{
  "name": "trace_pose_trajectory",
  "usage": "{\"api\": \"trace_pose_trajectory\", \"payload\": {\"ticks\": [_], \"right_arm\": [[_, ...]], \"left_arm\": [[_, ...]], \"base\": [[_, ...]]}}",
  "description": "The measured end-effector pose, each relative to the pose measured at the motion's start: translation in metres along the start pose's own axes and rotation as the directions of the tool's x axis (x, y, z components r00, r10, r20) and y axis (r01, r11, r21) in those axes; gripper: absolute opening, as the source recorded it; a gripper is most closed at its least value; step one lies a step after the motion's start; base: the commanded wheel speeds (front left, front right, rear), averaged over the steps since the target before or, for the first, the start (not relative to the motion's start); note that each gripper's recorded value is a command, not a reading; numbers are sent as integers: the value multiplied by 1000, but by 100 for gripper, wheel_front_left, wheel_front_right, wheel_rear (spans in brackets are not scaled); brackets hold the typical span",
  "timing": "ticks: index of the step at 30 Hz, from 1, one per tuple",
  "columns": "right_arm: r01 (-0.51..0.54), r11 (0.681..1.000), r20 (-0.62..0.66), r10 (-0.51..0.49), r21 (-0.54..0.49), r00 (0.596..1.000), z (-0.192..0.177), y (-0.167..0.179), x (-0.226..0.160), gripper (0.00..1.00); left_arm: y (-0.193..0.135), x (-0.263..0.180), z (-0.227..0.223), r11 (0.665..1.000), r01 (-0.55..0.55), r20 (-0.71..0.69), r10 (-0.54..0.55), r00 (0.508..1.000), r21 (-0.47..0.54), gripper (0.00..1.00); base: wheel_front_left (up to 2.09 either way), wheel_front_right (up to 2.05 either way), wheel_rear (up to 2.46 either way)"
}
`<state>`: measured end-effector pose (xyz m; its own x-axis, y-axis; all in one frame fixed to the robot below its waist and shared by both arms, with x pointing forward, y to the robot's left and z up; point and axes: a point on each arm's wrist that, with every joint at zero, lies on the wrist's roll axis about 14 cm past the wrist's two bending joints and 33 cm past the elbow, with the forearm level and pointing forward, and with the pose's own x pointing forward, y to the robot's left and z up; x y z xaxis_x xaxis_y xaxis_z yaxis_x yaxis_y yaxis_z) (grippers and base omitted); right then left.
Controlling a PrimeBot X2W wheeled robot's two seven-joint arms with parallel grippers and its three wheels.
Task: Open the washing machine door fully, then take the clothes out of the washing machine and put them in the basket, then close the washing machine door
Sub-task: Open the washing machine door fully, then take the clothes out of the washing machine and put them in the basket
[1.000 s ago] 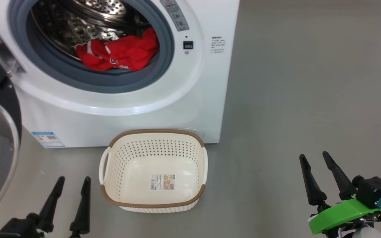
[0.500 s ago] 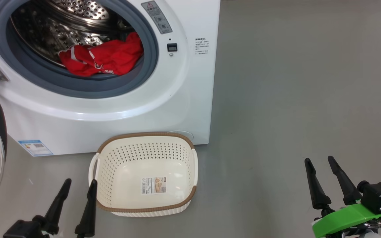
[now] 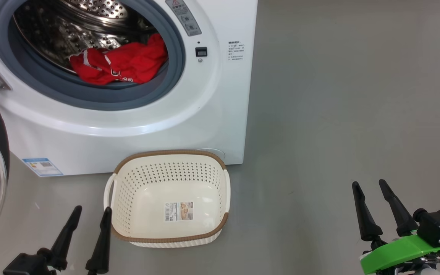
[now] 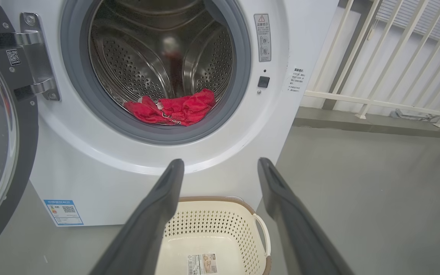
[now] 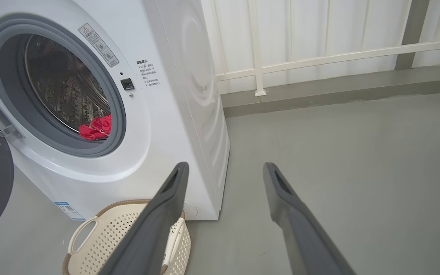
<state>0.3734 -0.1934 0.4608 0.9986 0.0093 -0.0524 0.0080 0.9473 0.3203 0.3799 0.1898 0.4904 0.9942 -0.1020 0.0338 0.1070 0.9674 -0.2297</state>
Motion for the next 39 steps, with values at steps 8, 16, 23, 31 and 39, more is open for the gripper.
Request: {"api": "trace_pose_trajectory", "payload": {"ticks": [8, 16, 23, 31, 39], "right_arm": [[-3, 1000, -9, 3, 0, 1000, -3, 1, 2, 100], [-5, 1000, -13, 5, 0, 1000, -4, 1, 2, 100], [-8, 1000, -13, 8, 0, 1000, -4, 3, 2, 100], [-6, 1000, -19, 6, 2, 1000, -7, 3, 3, 100], [-8, 1000, -26, 8, 6, 1000, -9, 4, 3, 100]], "left_arm": [[3, 0, -2, 1000, -7, -6, 7, 1000, 3, 100], [4, 0, -2, 1000, -12, -6, 11, 1000, -28, 100], [4, 0, -1, 1000, -7, -4, 6, 1000, -30, 100], [5, 1, -1, 1000, -5, -8, 5, 1000, -23, 100], [6, 8, 4, 1000, -7, 12, 7, 1000, -21, 100]], "base": [[0, 0, 0], [5, -15, 10], [76, -114, 37], [141, -173, 32], [121, -127, 6]]}}
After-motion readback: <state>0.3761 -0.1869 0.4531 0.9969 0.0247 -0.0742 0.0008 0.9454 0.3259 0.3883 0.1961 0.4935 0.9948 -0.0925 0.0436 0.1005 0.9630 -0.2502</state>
